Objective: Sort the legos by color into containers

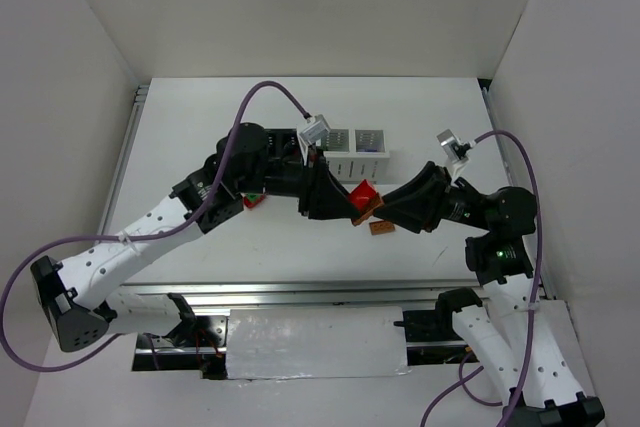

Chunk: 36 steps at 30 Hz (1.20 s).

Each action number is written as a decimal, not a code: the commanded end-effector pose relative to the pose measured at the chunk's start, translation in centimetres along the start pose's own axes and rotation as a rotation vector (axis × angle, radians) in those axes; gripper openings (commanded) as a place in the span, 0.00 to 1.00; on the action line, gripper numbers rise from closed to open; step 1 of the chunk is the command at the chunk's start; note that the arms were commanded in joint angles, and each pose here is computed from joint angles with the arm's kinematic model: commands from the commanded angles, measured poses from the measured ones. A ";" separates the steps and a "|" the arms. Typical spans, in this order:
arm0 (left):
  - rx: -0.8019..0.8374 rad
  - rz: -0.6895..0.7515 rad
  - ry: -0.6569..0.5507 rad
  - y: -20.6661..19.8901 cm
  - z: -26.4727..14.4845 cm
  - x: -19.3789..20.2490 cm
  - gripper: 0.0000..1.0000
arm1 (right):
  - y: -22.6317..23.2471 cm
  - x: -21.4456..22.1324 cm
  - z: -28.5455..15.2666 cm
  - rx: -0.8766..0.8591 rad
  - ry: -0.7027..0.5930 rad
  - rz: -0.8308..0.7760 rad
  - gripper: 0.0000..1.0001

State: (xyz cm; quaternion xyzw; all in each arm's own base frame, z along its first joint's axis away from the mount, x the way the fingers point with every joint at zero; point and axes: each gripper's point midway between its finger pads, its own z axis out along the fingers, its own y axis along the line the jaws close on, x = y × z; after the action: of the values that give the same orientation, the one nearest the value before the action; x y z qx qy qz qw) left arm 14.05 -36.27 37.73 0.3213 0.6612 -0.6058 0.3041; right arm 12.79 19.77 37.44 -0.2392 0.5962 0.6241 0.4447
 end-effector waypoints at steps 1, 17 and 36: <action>-0.016 -0.012 -0.058 0.8 -1.1 -1.8 0.00 | 0.3 0.4 -0.1 -0.017 0.043 -0.111 0.00; -0.872 -0.119 -0.213 19.0 -10.2 -3.7 0.00 | -5.7 -1.0 -0.1 0.263 -0.054 -0.049 0.00; -1.078 -0.176 -0.102 34.3 -9.3 -3.9 0.26 | -4.8 -0.9 -0.7 0.317 -0.021 -0.047 0.00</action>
State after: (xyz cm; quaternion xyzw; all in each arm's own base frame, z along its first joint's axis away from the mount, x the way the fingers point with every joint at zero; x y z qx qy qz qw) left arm 41.95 -24.81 18.69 0.0253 0.9041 -0.2114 0.3706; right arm 17.66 18.34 33.90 -0.1572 0.6903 0.5176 0.4806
